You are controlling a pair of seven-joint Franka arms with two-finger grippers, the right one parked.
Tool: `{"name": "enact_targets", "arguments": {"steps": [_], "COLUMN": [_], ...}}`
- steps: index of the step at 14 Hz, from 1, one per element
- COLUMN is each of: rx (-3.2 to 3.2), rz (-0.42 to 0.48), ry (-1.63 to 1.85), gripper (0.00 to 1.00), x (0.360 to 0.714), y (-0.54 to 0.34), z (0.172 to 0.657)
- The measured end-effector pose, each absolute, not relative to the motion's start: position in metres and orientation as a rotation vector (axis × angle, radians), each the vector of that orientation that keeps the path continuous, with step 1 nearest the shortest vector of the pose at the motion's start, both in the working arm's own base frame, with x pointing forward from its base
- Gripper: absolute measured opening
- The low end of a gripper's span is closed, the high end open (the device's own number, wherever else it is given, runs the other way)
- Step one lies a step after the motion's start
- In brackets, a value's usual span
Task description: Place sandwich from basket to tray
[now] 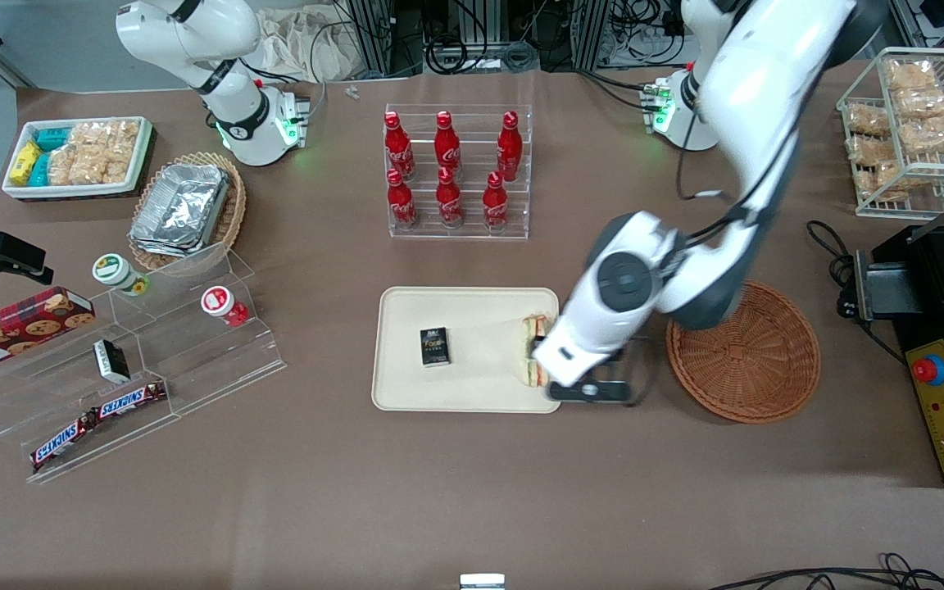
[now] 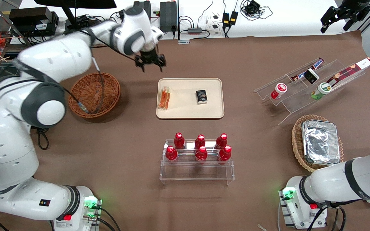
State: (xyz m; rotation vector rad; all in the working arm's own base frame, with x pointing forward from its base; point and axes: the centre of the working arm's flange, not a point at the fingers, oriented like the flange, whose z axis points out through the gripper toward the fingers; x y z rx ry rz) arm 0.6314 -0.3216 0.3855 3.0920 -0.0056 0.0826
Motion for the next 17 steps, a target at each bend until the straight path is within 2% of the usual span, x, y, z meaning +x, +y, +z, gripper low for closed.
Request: {"name": "enact_targets", "arguments": {"steps": [3, 7, 11, 14, 17], "rx": [3.158, 3.134, 3.115, 3.082, 3.083], "rz": [0.052, -0.072, -0.176, -0.152, -0.127], "ry": [0.002, 0.038, 0.093, 0.167, 0.163], "gripper": [1.0, 1.0, 1.0, 1.0, 1.0], "x": [0.63, 0.625, 0.587, 0.544, 0.525], "y": [-0.255, -0.171, -0.086, -0.053, -0.05], "z": [0.457, 0.505, 0.579, 0.638, 0.653]}}
